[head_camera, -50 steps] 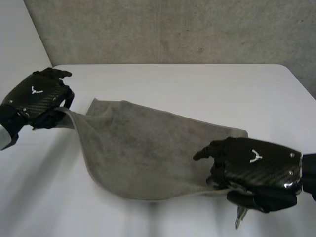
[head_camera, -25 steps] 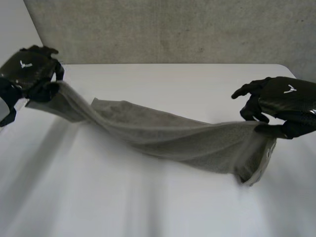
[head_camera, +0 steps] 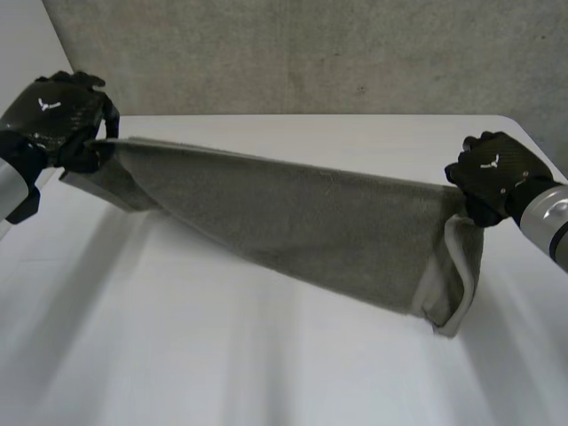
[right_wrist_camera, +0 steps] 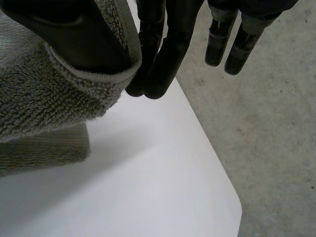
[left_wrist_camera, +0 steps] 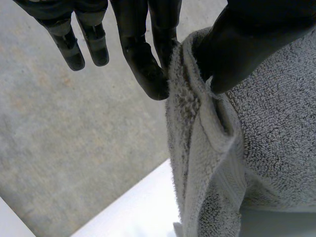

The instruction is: Fold the towel.

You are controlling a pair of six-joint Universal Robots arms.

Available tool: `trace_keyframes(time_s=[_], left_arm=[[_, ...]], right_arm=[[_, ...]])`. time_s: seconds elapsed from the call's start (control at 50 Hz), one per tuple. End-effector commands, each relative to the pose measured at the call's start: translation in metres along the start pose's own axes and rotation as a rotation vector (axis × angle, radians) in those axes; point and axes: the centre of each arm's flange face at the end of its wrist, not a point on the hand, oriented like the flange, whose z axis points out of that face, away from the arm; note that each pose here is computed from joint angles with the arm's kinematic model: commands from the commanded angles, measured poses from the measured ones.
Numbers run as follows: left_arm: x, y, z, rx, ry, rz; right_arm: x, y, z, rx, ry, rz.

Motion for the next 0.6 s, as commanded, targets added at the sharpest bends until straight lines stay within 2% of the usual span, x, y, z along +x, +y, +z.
trace_keyframes(time_s=[0.02,0.16,0.36,0.4,0.5,0.6], left_arm=[[0.007,0.02,-0.005,-0.06,0.017,-0.016],[0.005,0.035,-0.004,-0.1,0.017,0.019],[-0.002,0.043,-0.002,-0.12,0.003,0.01],[0.0,0.045,-0.002,-0.124,0.006,0.004],[0.005,0.045,-0.002,-0.118,0.021,-0.002],[0.007,0.045,-0.001,-0.11,0.024,-0.001]], right_arm=[[-0.023,0.018,-0.005,-0.045,-0.012,0.03],[-0.026,0.013,-0.002,0.003,0.003,0.081],[-0.019,0.014,0.001,0.003,0.039,0.177],[-0.02,0.016,0.001,-0.012,0.042,0.219],[-0.018,0.029,0.001,-0.112,0.104,0.432],[-0.02,0.036,-0.002,-0.161,0.11,0.535]])
